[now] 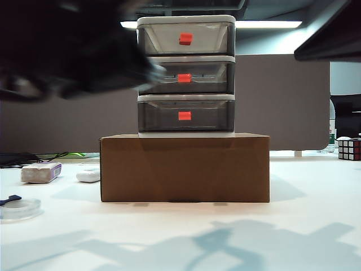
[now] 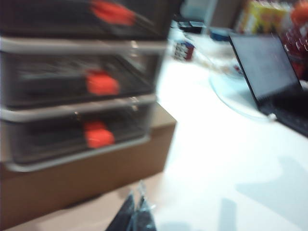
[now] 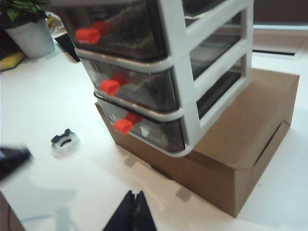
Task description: Open the third layer of the drawer on the table, pick up the transparent tape on the table and put it in, and finally close the drawer.
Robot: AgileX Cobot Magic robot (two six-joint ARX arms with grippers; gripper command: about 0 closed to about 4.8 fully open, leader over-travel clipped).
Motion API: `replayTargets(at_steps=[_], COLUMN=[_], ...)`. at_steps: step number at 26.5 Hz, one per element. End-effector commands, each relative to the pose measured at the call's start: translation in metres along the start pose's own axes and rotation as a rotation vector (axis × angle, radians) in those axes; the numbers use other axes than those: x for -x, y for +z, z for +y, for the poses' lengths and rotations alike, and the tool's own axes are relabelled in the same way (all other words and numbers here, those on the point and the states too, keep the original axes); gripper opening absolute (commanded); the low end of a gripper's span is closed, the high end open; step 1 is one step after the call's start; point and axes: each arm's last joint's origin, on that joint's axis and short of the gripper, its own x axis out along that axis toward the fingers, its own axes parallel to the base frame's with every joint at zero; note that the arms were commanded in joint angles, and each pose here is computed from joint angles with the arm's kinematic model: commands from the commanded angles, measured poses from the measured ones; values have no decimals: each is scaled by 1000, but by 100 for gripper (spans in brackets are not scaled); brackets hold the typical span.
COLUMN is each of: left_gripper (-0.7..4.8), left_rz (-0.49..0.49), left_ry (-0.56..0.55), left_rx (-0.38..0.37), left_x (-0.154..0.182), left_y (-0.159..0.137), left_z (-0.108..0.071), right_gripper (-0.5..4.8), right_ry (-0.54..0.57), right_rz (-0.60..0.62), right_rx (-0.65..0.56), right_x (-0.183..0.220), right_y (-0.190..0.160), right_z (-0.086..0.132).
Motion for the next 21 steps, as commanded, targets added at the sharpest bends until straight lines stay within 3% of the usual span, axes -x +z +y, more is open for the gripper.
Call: replayTargets(at_steps=[1, 8, 12, 21], left_gripper=[-4, 15, 193, 192], left_rz=[35, 58, 32, -21], left_ry=[-39, 63, 273, 376], left_rx=[-21, -50, -82, -35], left_x=[-23, -42, -48, -70], left_y=[-4, -15, -23, -19], left_z=[-19, -24, -22, -34], right_gripper=[-5, -6, -5, -5], right_ry=[57, 83, 59, 10], right_rz=[-14, -7, -13, 23], right_rx=[30, 53, 91, 138], right_x=[0, -1, -1, -8], right_y=[4, 3, 4, 0], right_z=[3, 4, 2, -1])
